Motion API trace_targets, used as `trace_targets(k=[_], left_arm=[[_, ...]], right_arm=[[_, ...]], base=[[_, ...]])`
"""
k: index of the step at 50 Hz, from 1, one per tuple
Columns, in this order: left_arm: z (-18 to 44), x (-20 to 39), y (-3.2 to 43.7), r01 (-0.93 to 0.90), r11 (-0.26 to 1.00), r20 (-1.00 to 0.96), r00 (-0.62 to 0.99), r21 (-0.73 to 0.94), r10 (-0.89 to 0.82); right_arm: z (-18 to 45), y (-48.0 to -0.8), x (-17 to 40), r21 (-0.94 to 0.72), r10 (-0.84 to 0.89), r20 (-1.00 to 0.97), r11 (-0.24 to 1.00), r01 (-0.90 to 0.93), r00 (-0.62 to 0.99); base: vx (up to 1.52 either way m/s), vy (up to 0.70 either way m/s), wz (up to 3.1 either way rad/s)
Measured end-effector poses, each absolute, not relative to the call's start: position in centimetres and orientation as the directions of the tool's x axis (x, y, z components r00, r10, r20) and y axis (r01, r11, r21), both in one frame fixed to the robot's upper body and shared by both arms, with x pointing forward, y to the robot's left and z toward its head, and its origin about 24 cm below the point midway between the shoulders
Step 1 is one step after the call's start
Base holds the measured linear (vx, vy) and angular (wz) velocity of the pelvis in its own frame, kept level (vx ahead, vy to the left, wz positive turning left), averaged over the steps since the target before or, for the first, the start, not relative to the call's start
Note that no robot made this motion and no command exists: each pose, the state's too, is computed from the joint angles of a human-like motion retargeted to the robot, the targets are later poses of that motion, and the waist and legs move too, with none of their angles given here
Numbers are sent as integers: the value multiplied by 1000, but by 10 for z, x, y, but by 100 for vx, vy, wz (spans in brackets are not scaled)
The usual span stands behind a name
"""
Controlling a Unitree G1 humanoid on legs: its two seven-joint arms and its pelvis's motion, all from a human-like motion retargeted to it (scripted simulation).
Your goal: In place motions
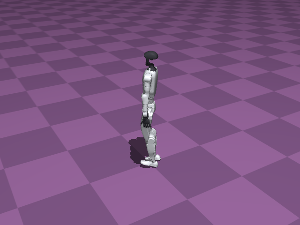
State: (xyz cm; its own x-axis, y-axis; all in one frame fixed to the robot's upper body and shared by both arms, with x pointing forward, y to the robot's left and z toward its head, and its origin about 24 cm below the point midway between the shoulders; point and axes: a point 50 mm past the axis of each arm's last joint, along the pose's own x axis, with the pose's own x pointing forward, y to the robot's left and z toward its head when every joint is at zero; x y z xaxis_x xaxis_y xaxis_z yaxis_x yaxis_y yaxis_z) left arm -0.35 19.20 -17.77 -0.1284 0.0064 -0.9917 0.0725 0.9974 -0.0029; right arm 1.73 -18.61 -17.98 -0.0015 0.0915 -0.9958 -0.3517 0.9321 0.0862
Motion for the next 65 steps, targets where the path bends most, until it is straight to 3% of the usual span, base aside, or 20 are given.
trace_targets(k=[26, 38, 50, 65], left_arm=[[-177, 4, 202, 65, 998, -995, -96, 15, 21], [-178, -5, 195, 43, 999, -994, -110, -6, -1], [-178, 15, 191, 203, 979, -997, -79, -34, -18], [-175, 38, 202, 152, 988, -999, -42, 0, 6]], right_arm=[[-179, -188, 31, 60, 79, -996, 924, -378, 37], [-178, -198, -11, 69, 46, -995, 957, -282, -89], [-177, -186, -45, 122, 89, -985, 966, -226, -149], [-179, -183, -32, 105, 85, -992, 960, -260, -90]], base=[[-2, 0, -13], [18, 5, 15], [16, 26, 115], [-3, 25, 134]])
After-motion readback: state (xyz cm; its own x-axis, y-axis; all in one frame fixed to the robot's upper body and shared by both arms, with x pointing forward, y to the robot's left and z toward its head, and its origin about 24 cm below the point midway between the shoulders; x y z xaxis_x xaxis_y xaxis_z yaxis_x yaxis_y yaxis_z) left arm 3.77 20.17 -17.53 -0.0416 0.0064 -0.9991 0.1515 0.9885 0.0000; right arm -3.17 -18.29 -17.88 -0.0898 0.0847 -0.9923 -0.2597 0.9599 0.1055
